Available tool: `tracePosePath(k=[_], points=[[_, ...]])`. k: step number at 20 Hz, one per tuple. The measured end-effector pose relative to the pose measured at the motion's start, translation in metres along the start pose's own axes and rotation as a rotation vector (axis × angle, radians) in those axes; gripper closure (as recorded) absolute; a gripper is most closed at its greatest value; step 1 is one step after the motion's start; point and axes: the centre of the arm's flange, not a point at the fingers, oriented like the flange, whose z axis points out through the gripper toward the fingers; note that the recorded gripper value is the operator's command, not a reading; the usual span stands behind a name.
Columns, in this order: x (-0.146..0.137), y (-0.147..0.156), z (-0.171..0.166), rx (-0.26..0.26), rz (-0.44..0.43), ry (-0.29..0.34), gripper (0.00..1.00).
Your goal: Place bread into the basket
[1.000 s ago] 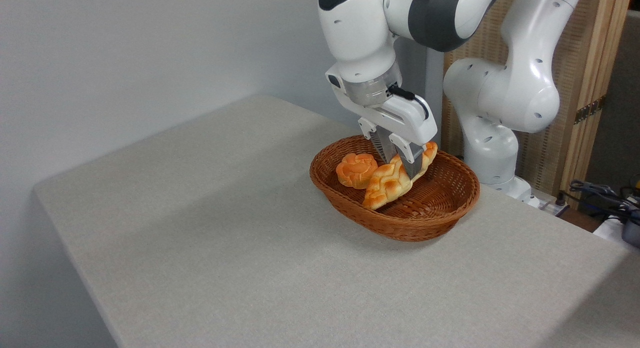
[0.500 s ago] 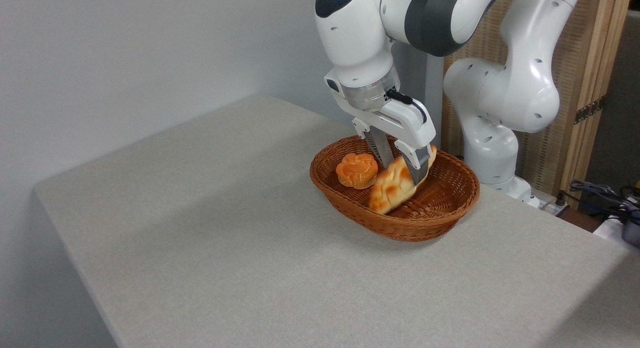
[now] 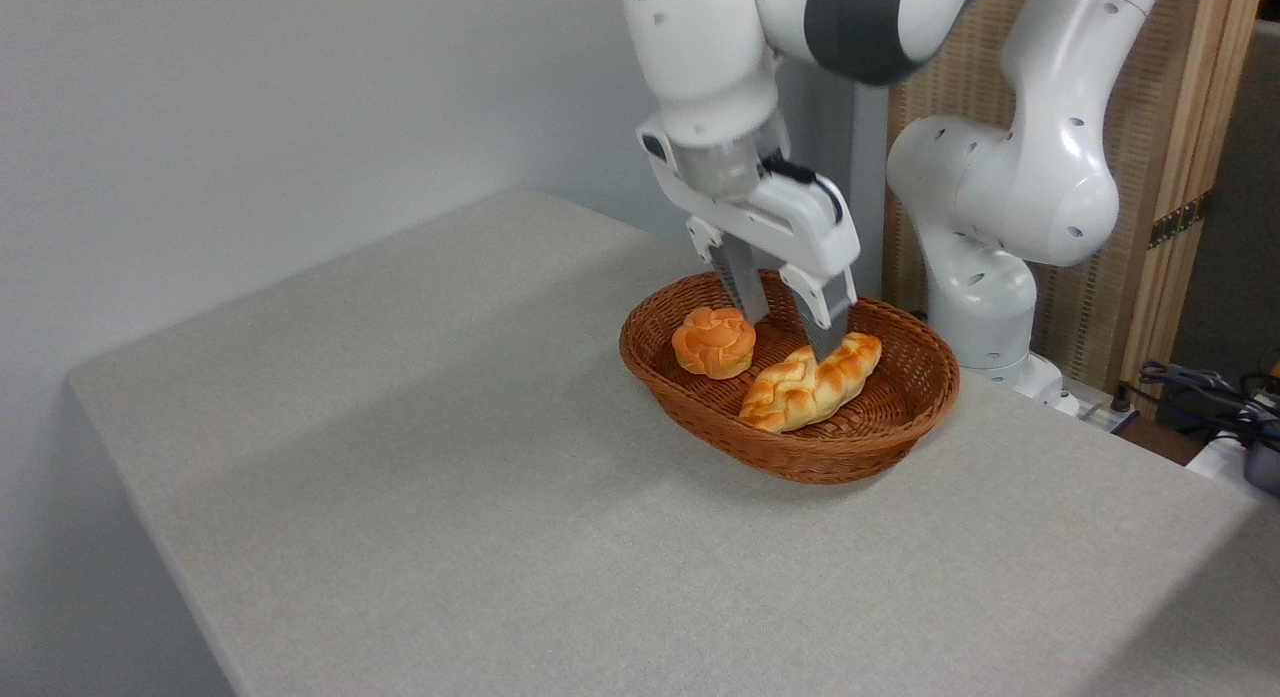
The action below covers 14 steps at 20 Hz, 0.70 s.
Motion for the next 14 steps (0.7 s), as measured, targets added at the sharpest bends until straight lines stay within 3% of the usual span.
tracePosePath(k=[6, 11, 14], points=[[0.023, -0.011, -0.101, 0.139, 0.031, 0.123, 0.0], [0.079, -0.044, -0.15, 0.174, 0.038, 0.167, 0.0], [0.106, -0.067, -0.16, 0.183, 0.034, 0.166, 0.0]])
